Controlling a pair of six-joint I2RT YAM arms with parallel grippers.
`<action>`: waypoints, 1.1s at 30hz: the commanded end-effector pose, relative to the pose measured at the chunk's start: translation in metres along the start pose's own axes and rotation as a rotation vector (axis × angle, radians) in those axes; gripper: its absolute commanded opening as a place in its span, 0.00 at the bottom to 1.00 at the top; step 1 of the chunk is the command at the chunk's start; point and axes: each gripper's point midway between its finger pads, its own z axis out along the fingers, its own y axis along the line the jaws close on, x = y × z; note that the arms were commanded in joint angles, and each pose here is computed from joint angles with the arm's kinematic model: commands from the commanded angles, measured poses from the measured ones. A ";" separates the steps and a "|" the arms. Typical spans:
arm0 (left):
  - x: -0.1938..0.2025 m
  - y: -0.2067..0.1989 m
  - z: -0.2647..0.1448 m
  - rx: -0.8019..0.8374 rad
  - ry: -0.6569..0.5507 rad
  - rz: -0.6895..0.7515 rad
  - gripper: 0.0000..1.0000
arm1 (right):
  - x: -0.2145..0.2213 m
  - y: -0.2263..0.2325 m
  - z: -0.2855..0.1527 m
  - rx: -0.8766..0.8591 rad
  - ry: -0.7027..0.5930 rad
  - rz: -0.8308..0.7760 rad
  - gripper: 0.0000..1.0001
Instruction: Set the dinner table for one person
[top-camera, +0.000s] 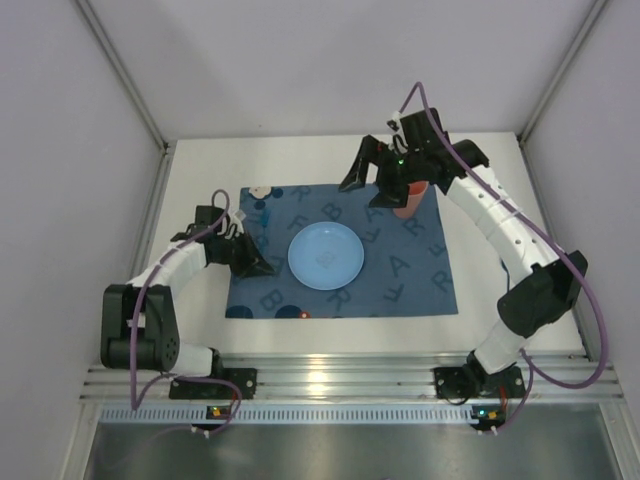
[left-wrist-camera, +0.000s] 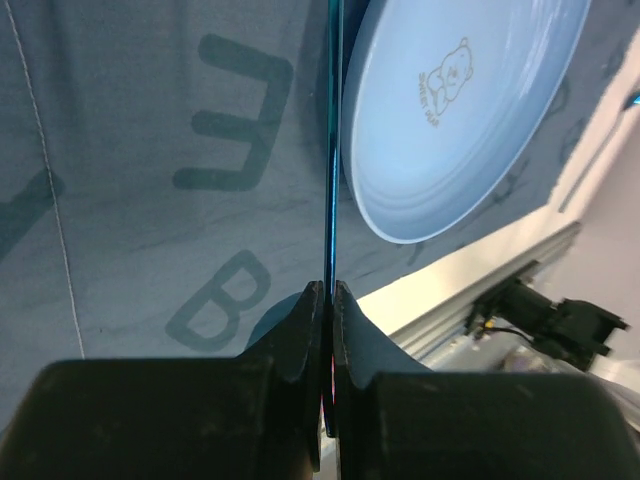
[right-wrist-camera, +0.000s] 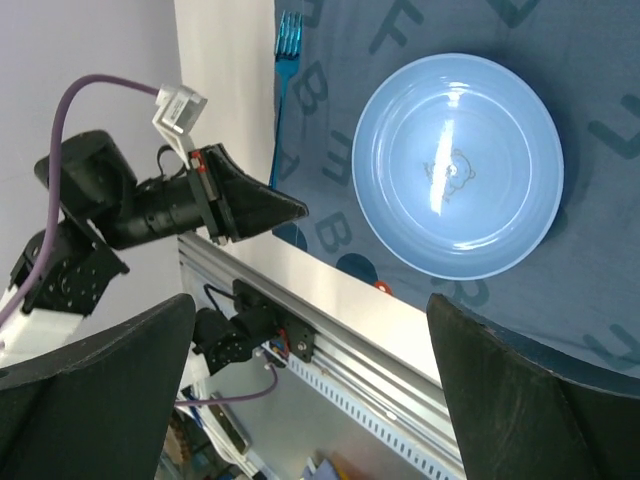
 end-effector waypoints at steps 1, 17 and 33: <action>-0.012 -0.023 -0.004 0.203 0.032 0.000 0.00 | 0.001 -0.005 -0.001 -0.009 0.022 -0.015 1.00; -0.009 -0.033 -0.033 0.253 0.092 -0.193 0.72 | -0.013 -0.053 -0.015 0.031 0.001 0.020 1.00; -0.013 -0.038 -0.068 0.137 -0.037 -0.097 0.65 | -0.060 -0.249 -0.145 0.717 -0.294 0.174 1.00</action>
